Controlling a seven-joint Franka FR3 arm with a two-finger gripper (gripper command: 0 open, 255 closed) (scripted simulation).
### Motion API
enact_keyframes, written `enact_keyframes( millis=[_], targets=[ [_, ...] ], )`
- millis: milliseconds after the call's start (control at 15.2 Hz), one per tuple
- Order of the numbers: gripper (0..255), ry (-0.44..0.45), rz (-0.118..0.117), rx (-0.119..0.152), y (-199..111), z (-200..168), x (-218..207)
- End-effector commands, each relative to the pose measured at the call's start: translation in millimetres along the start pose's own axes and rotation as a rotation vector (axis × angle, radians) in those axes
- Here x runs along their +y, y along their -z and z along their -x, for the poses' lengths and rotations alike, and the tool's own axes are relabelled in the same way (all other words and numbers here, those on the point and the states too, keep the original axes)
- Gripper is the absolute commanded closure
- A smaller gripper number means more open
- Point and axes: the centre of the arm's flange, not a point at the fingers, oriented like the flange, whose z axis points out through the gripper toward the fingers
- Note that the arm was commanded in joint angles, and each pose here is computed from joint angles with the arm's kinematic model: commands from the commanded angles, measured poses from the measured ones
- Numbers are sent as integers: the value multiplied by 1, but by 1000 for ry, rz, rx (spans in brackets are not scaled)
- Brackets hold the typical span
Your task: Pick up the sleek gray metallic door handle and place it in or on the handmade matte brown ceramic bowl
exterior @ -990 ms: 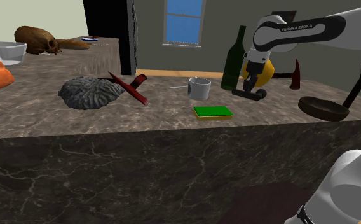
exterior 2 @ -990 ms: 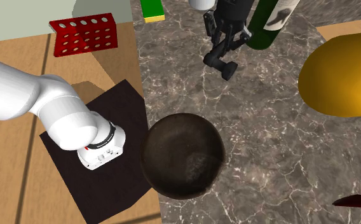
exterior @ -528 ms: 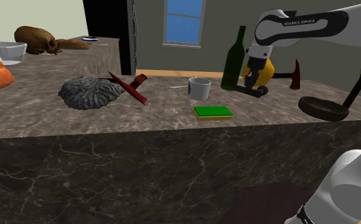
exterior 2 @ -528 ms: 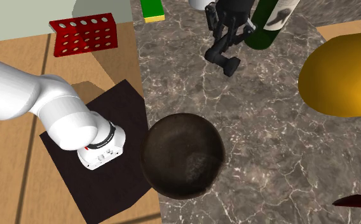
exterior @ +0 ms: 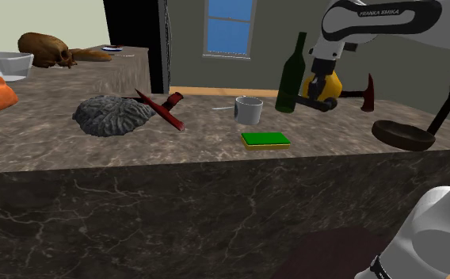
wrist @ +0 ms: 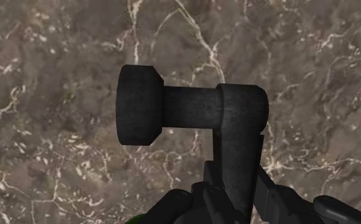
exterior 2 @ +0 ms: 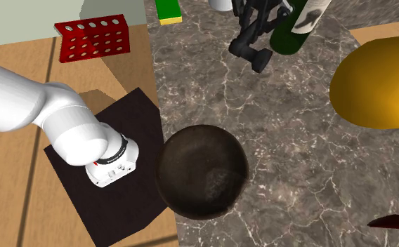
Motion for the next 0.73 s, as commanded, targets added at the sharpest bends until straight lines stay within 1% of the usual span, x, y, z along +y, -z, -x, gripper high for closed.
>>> enact_keyframes(
  millis=[0,594,660],
  targets=[
    [255,0,0,0,10,1,0],
    [255,0,0,0,56,1,-1],
    [255,0,0,0,56,14,3]
  ],
)
